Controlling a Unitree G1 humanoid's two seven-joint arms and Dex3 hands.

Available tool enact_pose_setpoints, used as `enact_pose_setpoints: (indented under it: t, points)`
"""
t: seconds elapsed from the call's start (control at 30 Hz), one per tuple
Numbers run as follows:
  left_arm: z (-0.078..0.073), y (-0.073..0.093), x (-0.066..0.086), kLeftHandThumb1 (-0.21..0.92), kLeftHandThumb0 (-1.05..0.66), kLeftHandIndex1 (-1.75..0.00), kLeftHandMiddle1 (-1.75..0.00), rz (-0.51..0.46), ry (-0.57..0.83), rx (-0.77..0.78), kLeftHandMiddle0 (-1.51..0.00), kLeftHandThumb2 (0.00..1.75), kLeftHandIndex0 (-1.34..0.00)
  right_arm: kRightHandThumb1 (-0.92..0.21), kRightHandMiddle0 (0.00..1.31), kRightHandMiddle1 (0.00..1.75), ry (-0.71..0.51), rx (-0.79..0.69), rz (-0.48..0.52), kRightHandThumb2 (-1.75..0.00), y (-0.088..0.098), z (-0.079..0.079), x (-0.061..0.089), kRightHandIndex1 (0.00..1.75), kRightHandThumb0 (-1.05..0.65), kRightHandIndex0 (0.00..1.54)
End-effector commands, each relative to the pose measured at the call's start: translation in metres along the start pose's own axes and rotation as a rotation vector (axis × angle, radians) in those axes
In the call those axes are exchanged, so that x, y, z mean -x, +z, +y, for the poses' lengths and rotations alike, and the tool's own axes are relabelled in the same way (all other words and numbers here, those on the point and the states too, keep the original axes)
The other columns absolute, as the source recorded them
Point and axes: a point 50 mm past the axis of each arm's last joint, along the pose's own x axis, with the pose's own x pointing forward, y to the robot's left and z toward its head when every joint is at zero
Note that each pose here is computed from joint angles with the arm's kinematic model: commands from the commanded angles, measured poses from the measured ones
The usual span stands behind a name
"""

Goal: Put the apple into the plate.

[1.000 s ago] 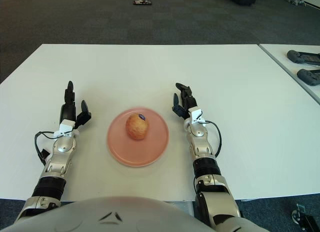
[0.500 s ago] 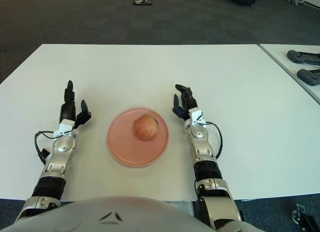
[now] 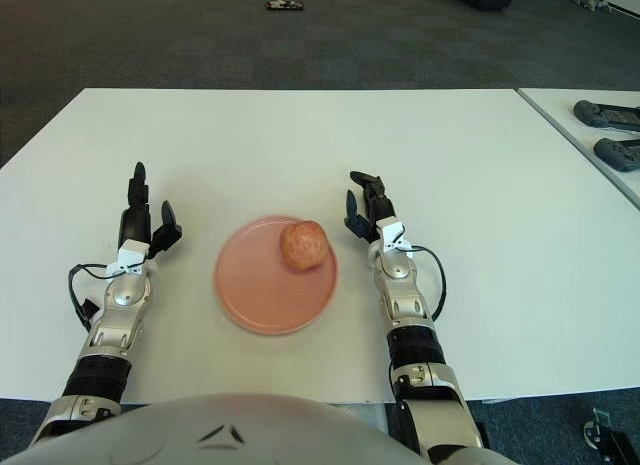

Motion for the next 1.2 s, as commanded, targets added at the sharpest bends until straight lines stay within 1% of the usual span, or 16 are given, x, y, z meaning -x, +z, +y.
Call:
enact_pose_setpoints:
  t: [0.0, 0.23, 0.47, 0.57, 0.73, 1.17]
  points:
    - [0.0033, 0.0008, -0.0004, 0.92, -0.91, -0.02, 0.00, -0.002, 0.003, -0.012, -0.01, 1.00, 0.00, -0.92, 0.00, 0.83, 0.008, -0.035, 0.057, -0.76, -0.0152, 0.0000, 0.0073, 0.06, -0.70, 0.35]
    - [0.0032, 0.0007, -0.0005, 0.92, -0.91, -0.02, 0.00, -0.002, 0.001, -0.010, -0.01, 0.99, 0.00, -0.92, 0.00, 0.84, 0.017, -0.086, -0.010, -0.77, -0.0167, 0.0009, 0.0075, 0.06, -0.67, 0.36]
    - [0.0027, 0.0009, -0.0005, 0.92, -0.91, -0.02, 0.00, -0.004, -0.002, -0.012, -0.01, 0.99, 0.00, -0.92, 0.00, 0.87, 0.019, -0.107, -0.051, -0.78, -0.0182, 0.0011, 0.0072, 0.06, -0.65, 0.37]
    - [0.0025, 0.0009, -0.0005, 0.92, -0.91, -0.03, 0.00, -0.004, -0.004, -0.012, -0.01, 0.99, 0.00, -0.92, 0.00, 0.88, 0.021, -0.130, -0.064, -0.77, -0.0186, 0.0015, 0.0069, 0.08, -0.64, 0.39]
    - [0.0025, 0.0008, -0.0005, 0.92, -0.91, -0.02, 0.00, -0.004, -0.006, -0.013, -0.01, 0.99, 0.00, -0.92, 0.00, 0.86, 0.027, -0.163, -0.077, -0.75, -0.0198, 0.0019, 0.0065, 0.10, -0.61, 0.43]
    - [0.0021, 0.0012, -0.0005, 0.92, -0.92, -0.01, 0.00, -0.008, -0.006, -0.013, -0.01, 0.99, 0.00, -0.92, 0.00, 0.82, 0.033, -0.191, -0.091, -0.72, -0.0220, 0.0026, 0.0054, 0.12, -0.58, 0.44]
